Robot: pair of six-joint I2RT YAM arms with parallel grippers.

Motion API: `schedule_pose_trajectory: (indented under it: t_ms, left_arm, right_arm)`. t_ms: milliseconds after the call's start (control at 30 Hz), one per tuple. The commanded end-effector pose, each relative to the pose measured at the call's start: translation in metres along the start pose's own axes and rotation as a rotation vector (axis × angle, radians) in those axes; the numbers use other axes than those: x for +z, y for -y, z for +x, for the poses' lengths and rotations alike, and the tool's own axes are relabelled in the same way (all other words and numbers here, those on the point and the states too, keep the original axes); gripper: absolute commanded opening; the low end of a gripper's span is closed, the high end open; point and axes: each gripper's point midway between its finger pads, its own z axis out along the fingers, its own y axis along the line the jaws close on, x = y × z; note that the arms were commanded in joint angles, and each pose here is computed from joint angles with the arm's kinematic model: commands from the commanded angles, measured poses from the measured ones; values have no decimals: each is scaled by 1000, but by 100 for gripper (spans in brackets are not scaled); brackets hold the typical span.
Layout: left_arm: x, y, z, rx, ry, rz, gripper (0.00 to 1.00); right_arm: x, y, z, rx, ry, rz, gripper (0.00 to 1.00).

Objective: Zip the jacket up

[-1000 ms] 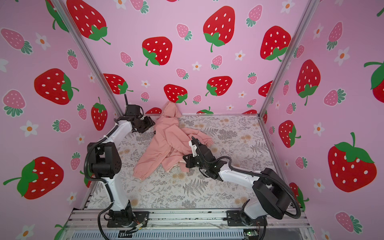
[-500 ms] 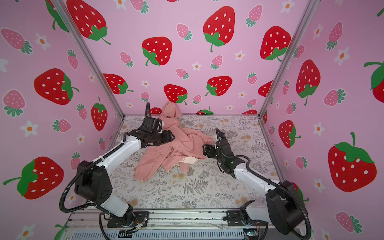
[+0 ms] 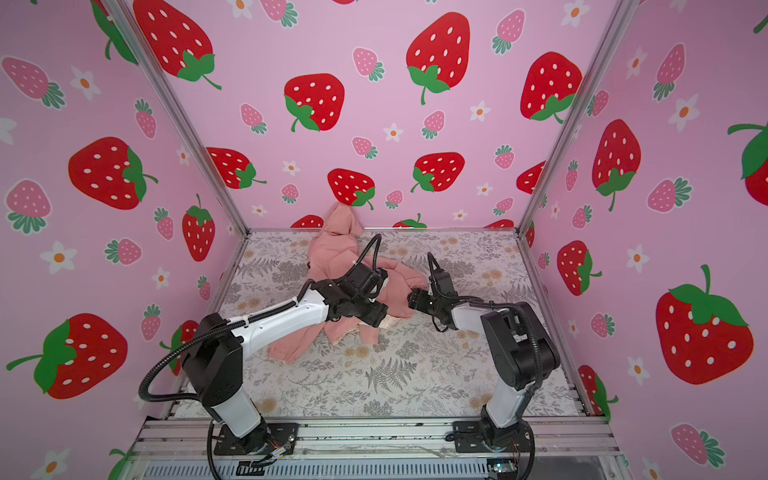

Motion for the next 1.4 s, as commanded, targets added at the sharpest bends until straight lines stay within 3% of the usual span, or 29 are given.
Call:
schedule_pose_trajectory:
  t_ms: [0, 200, 300, 433, 533, 667, 833, 967, 1067, 1100, 1167, 1200, 1233, 1367]
  left_arm:
    - [-3, 4, -6, 160, 0, -25, 76]
    - [6, 31, 5, 233, -70, 100, 76]
    - [17, 29, 15, 247, -125, 67, 72]
    - [28, 9, 32, 245, -229, -65, 34]
    - [22, -9, 38, 206, -221, -158, 0]
    - [-7, -42, 37, 66, -139, -295, 0]
    - [-52, -87, 51, -172, -32, -456, 0]
    - [-80, -134, 92, -421, -12, -561, 0]
    - [-96, -164, 127, -674, 25, -535, 0]
    - [-100, -170, 136, -748, 47, -506, 8]
    - [-114, -181, 152, -889, 118, -455, 47]
    - [-121, -184, 158, -929, 143, -445, 59]
    - [-129, -187, 162, -962, 173, -437, 64]
    - [-161, -190, 163, -1013, 260, -431, 68]
  right_arm:
    - [6, -13, -13, 32, 19, -71, 75]
    - [16, -22, -19, 45, 10, -122, 60]
    - [16, -33, -24, 45, 10, -171, 42]
    - [5, -58, -32, 56, 20, -276, 18]
    - [-11, -81, -39, 49, 38, -353, 7]
    - [-38, -122, -41, 2, 59, -454, 0]
    - [-69, -182, -31, -80, 69, -583, 0]
    - [-81, -228, -8, -145, 30, -673, 0]
    - [-83, -255, 15, -179, -12, -729, 0]
    - [-81, -262, 24, -190, -30, -741, 0]
    - [-73, -274, 46, -212, -78, -758, 0]
    - [-69, -278, 55, -221, -98, -762, 0]
    - [-63, -281, 66, -225, -122, -762, 0]
    - [-43, -293, 114, -233, -224, -784, 0]
